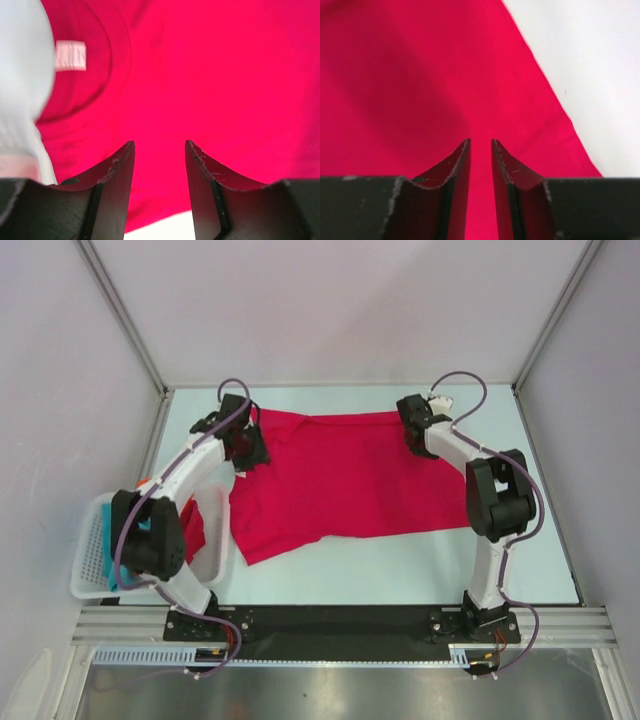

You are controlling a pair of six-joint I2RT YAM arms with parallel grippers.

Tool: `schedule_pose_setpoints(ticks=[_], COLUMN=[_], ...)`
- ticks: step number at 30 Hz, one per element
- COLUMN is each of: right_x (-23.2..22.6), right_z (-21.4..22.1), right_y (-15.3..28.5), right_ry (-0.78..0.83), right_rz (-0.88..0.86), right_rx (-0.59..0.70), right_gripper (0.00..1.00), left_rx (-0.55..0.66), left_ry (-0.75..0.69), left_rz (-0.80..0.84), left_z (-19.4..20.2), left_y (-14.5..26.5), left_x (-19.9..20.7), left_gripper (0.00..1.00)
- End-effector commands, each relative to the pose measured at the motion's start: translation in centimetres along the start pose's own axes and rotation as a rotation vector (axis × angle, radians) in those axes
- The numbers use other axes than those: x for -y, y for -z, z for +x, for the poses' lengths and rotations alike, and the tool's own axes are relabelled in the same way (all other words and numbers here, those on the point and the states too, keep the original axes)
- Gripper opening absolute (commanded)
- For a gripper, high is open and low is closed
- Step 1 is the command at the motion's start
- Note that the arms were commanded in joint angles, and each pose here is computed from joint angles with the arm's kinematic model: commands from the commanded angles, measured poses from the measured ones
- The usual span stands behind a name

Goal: Fold and stack the t-shirts
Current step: Flatten out the tshirt

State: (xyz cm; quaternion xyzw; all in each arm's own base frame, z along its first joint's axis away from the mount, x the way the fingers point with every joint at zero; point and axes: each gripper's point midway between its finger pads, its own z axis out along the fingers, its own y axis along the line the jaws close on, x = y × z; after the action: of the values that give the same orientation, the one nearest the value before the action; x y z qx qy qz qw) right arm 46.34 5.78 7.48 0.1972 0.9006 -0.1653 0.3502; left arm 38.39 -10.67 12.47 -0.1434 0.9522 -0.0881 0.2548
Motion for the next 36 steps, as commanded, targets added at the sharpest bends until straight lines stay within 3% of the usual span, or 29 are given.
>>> schedule_pose_setpoints(ticks=[1,6,14,21,36], right_x=[-0.1,1.0,2.2,2.7,4.0], right_z=[1.9,4.9,5.9,6.7,6.5], right_y=[2.5,2.9,3.7,4.4,4.8], right_ry=[-0.028,-0.009,0.016,0.011,-0.003], right_rz=[-0.034,-0.032,-0.022,-0.023,-0.008], right_rx=[0.011,-0.022,-0.03,-0.04,-0.05], right_gripper=[0.28,0.28,0.27,0.26,0.26], left_rx=[0.07,0.061,0.041,-0.022,-0.143], left_ry=[0.002,-0.007,-0.041,-0.013,0.045], left_rz=[0.073,0.08,0.087,0.057,-0.089], left_z=[1.5,4.5,7.8,12.2,17.2], left_y=[2.1,2.8,3.4,1.7,-2.1], left_x=[1.0,0.5,0.0,-1.5,-5.2], left_gripper=[0.5,0.49,0.49,0.48,0.46])
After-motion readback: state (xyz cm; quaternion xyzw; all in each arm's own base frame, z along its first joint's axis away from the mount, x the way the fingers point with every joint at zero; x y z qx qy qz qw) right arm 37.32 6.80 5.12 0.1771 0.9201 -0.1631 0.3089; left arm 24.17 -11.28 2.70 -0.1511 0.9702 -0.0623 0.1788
